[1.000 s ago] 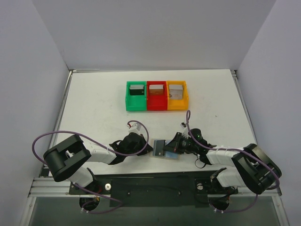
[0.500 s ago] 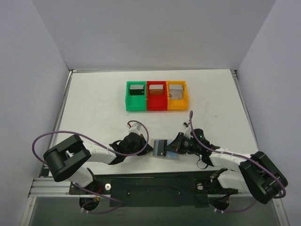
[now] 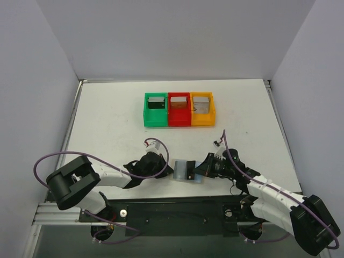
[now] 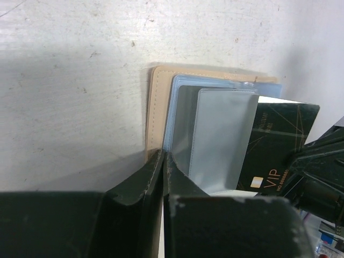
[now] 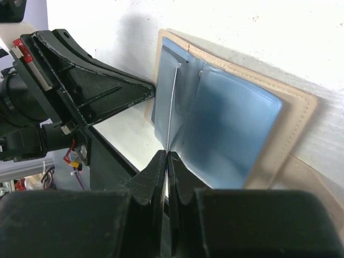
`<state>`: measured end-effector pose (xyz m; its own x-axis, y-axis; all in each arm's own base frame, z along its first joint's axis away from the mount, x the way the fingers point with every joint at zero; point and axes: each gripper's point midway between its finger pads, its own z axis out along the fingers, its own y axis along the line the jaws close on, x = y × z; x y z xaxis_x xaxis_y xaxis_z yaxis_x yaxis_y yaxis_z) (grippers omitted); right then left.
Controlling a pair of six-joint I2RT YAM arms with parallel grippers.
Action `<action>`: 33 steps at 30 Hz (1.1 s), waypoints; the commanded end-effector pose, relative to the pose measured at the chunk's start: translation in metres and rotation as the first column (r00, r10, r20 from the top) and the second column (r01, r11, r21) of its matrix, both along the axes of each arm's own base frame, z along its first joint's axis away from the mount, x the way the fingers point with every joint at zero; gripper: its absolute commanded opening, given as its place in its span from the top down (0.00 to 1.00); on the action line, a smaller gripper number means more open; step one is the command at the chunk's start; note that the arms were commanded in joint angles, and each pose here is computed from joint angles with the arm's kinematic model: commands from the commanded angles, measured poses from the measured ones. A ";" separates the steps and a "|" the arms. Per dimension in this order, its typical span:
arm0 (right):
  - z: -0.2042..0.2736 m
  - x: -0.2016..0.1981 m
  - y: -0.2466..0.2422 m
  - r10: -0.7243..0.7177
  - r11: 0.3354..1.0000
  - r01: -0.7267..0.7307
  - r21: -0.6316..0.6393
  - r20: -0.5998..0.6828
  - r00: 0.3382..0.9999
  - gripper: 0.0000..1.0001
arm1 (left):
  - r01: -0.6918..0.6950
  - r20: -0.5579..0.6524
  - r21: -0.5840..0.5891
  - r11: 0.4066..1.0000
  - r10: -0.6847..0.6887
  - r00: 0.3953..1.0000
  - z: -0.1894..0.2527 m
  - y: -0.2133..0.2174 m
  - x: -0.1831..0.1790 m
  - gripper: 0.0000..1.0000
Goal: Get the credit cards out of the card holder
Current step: Remove the credit card from the card holder.
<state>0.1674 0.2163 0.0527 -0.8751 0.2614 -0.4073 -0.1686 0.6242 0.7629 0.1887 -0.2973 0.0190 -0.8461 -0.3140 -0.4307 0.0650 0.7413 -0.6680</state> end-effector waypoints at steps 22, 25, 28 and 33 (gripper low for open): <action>0.066 0.004 -0.009 0.035 0.998 -0.028 -0.058 0.129 0.991 1.00 | 0.065 0.168 -0.022 0.998 -0.061 0.984 0.085 0.008 0.000 0.35; 0.088 0.001 -0.004 0.105 0.993 -0.095 -0.066 0.160 0.982 1.00 | 0.065 0.277 -0.045 0.997 -0.051 0.960 0.124 0.016 0.006 0.31; 0.102 -0.010 -0.005 0.204 0.974 -0.183 -0.133 0.162 0.966 1.00 | 0.077 0.438 -0.101 0.992 -0.025 0.898 0.180 0.040 0.013 0.33; 0.151 -0.035 0.004 0.390 0.917 -0.361 -0.171 0.194 0.900 1.00 | 0.226 0.599 -0.212 0.951 -0.056 0.799 0.254 0.070 -0.002 0.32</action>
<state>0.1632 0.2177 0.1771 -0.8042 0.0445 -0.5927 -0.4348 0.6359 0.6376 0.2017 -0.2386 0.2089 -0.5919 -0.4083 -0.6949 0.3845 0.6147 -0.6887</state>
